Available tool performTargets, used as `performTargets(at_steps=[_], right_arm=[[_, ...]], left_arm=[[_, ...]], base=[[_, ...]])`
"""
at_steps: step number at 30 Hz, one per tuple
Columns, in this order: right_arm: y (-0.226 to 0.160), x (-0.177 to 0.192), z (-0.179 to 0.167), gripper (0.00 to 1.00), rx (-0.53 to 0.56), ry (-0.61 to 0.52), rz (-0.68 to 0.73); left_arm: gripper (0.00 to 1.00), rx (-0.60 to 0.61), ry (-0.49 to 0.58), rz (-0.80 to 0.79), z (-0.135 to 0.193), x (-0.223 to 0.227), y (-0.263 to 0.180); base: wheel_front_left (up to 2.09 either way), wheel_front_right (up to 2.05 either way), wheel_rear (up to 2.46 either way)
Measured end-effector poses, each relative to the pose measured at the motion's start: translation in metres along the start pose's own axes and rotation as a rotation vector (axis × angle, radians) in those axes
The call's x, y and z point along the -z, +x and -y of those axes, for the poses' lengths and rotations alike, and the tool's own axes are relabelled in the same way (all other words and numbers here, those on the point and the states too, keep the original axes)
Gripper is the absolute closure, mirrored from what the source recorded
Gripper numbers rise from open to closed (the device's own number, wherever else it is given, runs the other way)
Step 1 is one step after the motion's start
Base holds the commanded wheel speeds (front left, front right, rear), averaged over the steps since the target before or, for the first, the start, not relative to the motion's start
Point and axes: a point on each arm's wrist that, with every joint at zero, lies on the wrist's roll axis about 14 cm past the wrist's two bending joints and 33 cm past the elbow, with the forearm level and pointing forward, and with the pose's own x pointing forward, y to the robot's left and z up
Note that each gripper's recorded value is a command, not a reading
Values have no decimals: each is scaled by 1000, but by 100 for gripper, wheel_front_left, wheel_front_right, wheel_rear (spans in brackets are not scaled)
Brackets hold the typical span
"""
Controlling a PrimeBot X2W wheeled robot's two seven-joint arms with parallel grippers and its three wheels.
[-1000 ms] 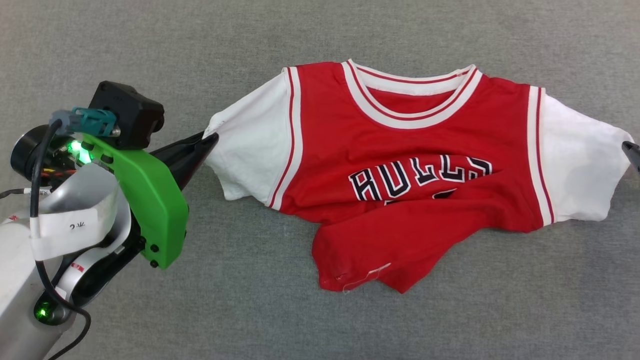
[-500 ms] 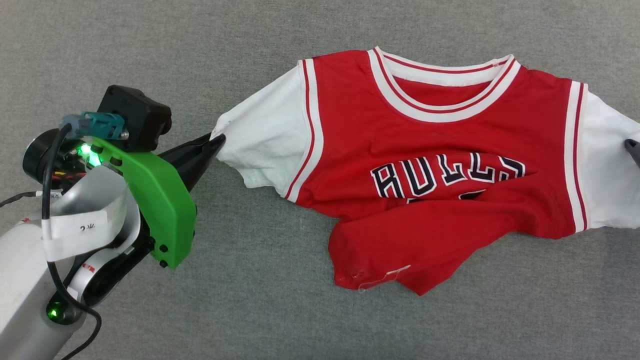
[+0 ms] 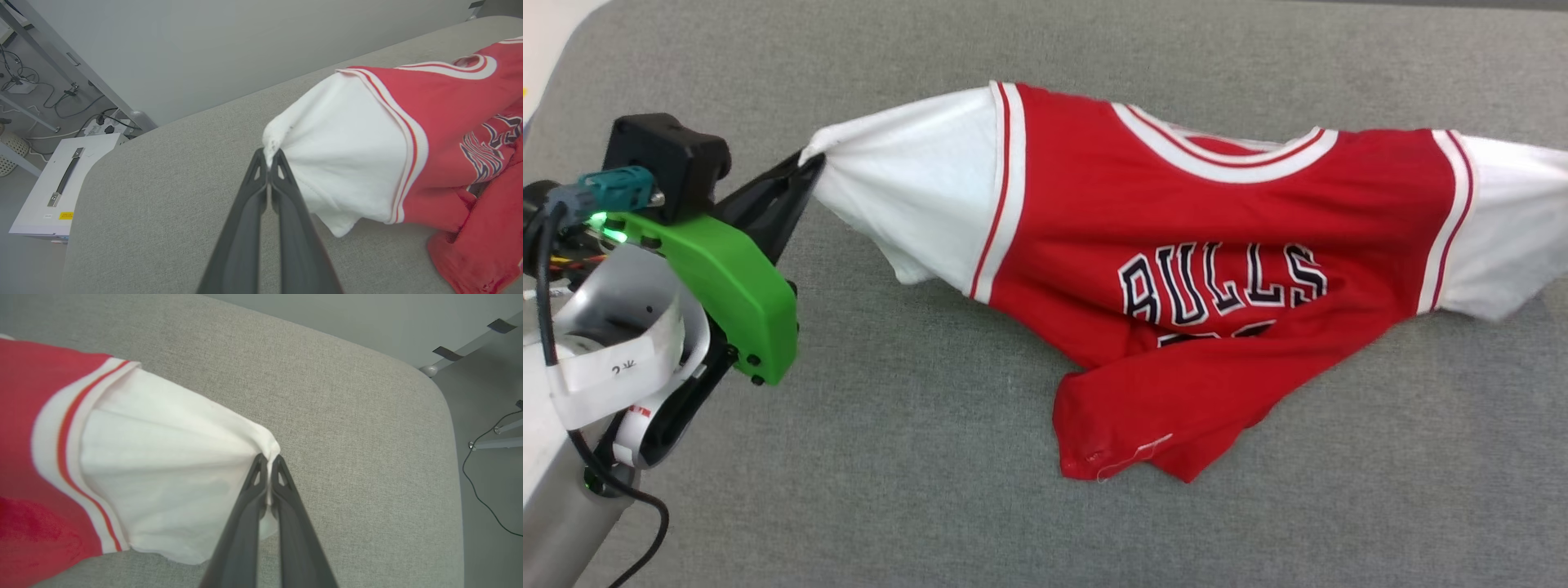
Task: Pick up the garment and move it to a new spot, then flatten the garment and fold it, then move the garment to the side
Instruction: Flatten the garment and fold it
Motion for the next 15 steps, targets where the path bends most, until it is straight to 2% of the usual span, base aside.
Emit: performTargets(at_steps=[6,15], right_arm=[[-52,-70,23,100,53,-21,232],[-137,-148,42,100,96,-10,536]], left_arm=[[100,-71,29,154,-12,-43,-26],[100,-152,87,403,-21,-112,-75]], base=[[0,0,0],[0,0,0]])
